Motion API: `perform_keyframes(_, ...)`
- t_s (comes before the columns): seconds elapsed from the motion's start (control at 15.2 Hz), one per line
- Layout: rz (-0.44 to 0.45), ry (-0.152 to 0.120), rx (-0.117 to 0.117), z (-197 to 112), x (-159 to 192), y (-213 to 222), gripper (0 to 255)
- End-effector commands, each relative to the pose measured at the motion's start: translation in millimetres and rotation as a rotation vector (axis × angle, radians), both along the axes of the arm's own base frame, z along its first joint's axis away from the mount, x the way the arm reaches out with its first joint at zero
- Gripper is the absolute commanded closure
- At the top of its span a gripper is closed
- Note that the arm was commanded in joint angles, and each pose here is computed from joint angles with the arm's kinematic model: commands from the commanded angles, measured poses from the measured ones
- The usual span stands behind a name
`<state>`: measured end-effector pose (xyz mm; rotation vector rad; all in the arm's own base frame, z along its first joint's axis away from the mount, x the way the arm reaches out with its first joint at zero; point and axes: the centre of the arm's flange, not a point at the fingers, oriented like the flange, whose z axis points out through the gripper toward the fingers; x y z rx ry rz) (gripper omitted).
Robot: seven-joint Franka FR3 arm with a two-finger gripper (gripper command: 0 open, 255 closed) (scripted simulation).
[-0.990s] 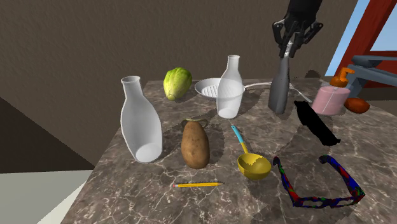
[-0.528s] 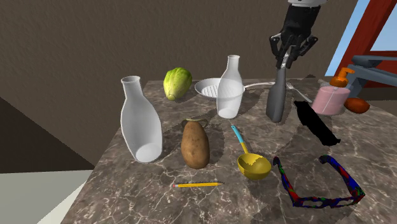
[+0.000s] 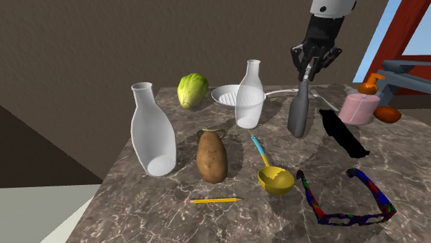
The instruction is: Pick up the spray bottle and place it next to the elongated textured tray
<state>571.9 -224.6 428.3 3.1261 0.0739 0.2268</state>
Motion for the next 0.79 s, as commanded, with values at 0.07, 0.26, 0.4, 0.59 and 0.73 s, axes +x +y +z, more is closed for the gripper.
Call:
perform_keyframes(0.07,0.000,0.000,0.000,0,0,0,255)
perform_keyframes(0.26,0.000,0.000,0.000,0,0,0,0)
perform_keyframes(0.4,0.000,0.000,0.000,0,0,0,0)
perform_keyframes(0.59,0.000,0.000,0.000,26,-4,0,0)
perform_keyframes(0.73,0.000,0.000,0.000,50,-7,0,0)
